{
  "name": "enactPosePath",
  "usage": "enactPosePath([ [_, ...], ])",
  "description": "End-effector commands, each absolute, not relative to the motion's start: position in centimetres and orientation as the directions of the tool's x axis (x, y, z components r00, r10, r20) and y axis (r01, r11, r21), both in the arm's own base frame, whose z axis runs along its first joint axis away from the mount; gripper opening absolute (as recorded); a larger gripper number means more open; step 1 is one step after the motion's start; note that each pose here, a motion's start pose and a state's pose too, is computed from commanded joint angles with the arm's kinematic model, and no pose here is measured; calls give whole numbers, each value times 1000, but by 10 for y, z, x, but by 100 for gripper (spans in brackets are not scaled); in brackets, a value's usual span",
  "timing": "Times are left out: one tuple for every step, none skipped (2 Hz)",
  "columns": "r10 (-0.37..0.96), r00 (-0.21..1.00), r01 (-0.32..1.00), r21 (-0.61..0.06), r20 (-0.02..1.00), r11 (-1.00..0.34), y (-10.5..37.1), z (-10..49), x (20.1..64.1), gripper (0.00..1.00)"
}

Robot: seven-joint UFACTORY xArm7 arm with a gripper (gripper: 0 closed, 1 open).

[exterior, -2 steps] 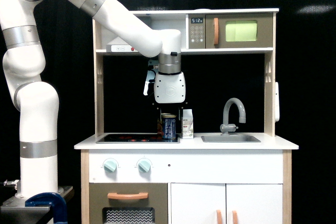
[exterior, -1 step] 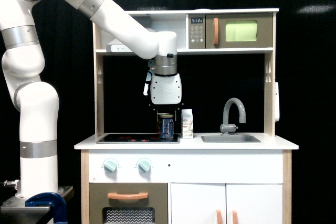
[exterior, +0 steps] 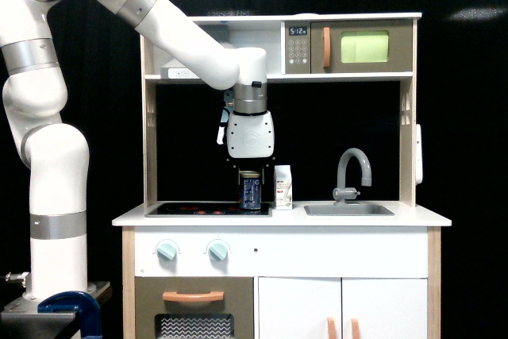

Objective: Put the canned spam into the sink

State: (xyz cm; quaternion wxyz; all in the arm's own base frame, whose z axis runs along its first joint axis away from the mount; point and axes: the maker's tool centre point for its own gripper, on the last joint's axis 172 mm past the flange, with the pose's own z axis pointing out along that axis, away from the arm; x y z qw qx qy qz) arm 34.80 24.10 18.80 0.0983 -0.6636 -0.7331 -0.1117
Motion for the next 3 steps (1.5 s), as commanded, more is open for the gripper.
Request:
enactPosePath([
  [951, -100, 995, 33, 292, 94, 176, 217, 344, 0],
  [951, -100, 995, 33, 292, 94, 103, 196, 445, 0],
  [951, -100, 995, 33, 292, 94, 187, 206, 499, 0],
])
